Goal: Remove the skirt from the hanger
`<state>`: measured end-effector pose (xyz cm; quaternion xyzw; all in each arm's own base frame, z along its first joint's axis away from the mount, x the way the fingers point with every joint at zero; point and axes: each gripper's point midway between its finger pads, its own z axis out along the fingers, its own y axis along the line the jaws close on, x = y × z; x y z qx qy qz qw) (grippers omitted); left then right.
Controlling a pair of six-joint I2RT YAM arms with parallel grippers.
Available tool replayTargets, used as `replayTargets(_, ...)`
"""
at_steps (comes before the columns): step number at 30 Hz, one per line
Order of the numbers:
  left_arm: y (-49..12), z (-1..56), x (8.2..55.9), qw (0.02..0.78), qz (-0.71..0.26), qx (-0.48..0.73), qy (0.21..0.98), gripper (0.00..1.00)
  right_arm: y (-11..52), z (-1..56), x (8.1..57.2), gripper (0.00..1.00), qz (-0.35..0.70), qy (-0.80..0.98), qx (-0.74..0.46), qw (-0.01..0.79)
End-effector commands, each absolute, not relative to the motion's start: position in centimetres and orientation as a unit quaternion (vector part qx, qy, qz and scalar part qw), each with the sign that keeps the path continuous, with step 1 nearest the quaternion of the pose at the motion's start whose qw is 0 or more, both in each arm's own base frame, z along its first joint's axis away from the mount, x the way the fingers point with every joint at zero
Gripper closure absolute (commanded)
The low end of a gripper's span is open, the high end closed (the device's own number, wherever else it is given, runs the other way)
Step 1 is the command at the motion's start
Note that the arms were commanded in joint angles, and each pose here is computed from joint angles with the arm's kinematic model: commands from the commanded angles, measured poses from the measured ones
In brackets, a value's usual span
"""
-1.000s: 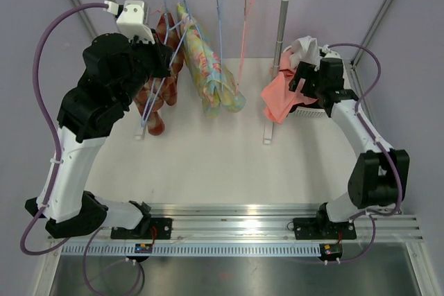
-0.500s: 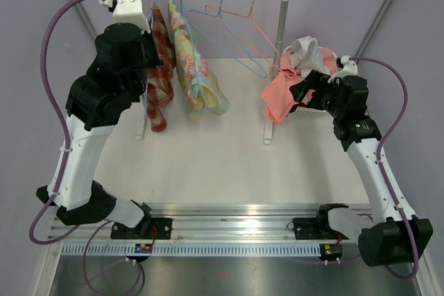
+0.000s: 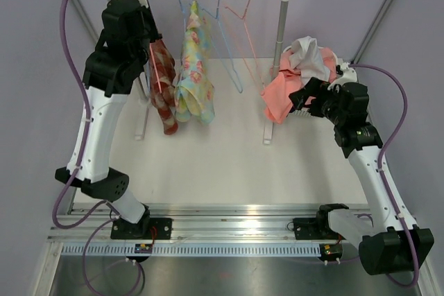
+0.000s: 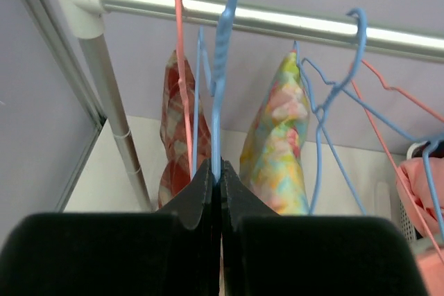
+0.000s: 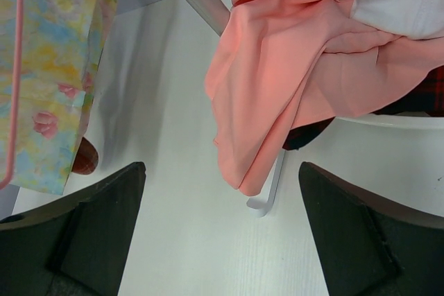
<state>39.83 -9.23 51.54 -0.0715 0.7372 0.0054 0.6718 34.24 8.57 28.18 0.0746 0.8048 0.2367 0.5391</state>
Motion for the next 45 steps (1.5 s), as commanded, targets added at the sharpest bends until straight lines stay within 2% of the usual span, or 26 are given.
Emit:
replayTargets(1,-9.6,54.4,42.4,0.710,-0.043,-0.075,0.699,1.00,9.0,28.8,33.3,0.01,0.250,0.798,0.066,0.545)
replayTargets(5,-11.5,52.8,45.7,0.698,-0.106,-0.055,0.706,1.00,9.2,28.7,33.3,0.01,0.255,0.797,0.065,0.543)
replayTargets(10,-13.1,49.4,47.8,0.666,-0.126,-0.041,0.734,1.00,8.9,29.0,32.9,0.00,0.249,0.795,0.066,0.549)
replayTargets(17,-13.0,42.8,46.5,0.615,-0.123,-0.045,0.778,1.00,9.1,29.3,32.5,0.00,0.254,0.792,0.063,0.551)
replayTargets(22,-11.5,44.6,43.2,0.632,-0.118,-0.054,0.764,1.00,9.1,29.8,32.0,0.00,0.257,0.788,0.063,0.555)
replayTargets(23,-11.3,44.6,42.9,0.632,-0.113,-0.053,0.765,0.97,9.1,29.8,31.9,0.01,0.259,0.788,0.064,0.555)
replayTargets(26,-10.6,46.0,41.5,0.638,-0.105,-0.048,0.762,0.65,9.2,30.0,31.6,0.01,0.263,0.788,0.064,0.554)
replayTargets(27,-10.4,46.3,41.0,0.638,-0.105,-0.045,0.762,0.48,9.2,30.0,31.5,0.00,0.264,0.788,0.065,0.552)
replayTargets(29,-10.2,48.2,39.8,0.651,-0.110,-0.040,0.750,0.36,9.2,30.2,31.1,0.01,0.265,0.787,0.066,0.553)
replayTargets(30,-10.1,48.4,39.4,0.650,-0.110,-0.037,0.751,0.27,9.2,30.5,30.9,0.01,0.265,0.785,0.064,0.556)
replayTargets(36,-10.8,51.8,36.9,0.669,-0.153,-0.019,0.728,0.24,9.1,30.7,30.3,0.01,0.265,0.784,0.065,0.558)
replayTargets(41,-12.9,52.0,36.7,0.659,-0.193,-0.001,0.727,0.33,9.1,30.4,30.1,0.01,0.264,0.786,0.066,0.555)
replayTargets(45,-15.2,51.7,37.2,0.654,-0.207,0.020,0.727,0.35,9.0,30.2,30.1,0.01,0.260,0.787,0.065,0.555)
